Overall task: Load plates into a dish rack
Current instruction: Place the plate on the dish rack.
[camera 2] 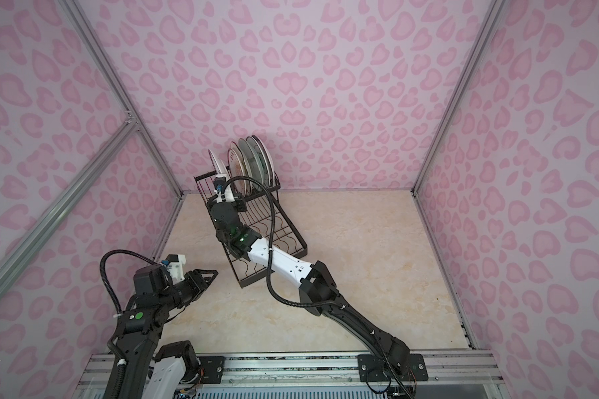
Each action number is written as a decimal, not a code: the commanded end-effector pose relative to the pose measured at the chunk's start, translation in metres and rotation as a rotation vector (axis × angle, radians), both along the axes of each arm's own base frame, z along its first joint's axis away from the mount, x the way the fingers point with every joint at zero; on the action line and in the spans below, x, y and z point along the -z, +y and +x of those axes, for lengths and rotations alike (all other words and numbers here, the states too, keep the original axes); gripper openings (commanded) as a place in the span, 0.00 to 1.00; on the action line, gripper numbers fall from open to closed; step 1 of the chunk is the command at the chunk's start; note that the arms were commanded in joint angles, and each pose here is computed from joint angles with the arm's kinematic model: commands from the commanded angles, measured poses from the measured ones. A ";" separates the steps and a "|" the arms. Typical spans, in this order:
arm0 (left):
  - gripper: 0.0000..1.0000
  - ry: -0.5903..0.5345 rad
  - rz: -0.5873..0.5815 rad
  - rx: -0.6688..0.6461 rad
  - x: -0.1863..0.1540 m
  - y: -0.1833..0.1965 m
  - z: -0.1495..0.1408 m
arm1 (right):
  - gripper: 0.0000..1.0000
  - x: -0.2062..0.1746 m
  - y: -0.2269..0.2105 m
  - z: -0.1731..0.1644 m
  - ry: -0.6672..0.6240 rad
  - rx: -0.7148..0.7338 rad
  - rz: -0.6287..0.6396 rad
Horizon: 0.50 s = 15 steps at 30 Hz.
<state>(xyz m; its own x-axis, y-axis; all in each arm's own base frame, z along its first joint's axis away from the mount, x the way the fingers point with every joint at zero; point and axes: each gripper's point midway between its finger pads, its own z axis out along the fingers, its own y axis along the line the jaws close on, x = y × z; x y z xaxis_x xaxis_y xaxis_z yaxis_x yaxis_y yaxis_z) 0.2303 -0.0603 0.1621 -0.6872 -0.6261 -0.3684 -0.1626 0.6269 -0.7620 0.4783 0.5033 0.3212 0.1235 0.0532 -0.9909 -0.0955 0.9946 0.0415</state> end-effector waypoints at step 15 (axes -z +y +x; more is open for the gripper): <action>0.43 -0.019 0.012 0.012 -0.004 -0.001 0.002 | 0.40 -0.004 0.000 -0.001 -0.015 -0.003 0.026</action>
<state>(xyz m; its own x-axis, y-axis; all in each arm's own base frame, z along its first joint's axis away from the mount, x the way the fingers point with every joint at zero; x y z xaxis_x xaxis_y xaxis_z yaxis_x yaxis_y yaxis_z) 0.2301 -0.0614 0.1620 -0.6904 -0.6228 -0.3681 -0.1600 0.6277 -0.7618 0.4782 0.5022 0.3229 0.1279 0.0604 -0.9899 -0.0915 0.9946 0.0489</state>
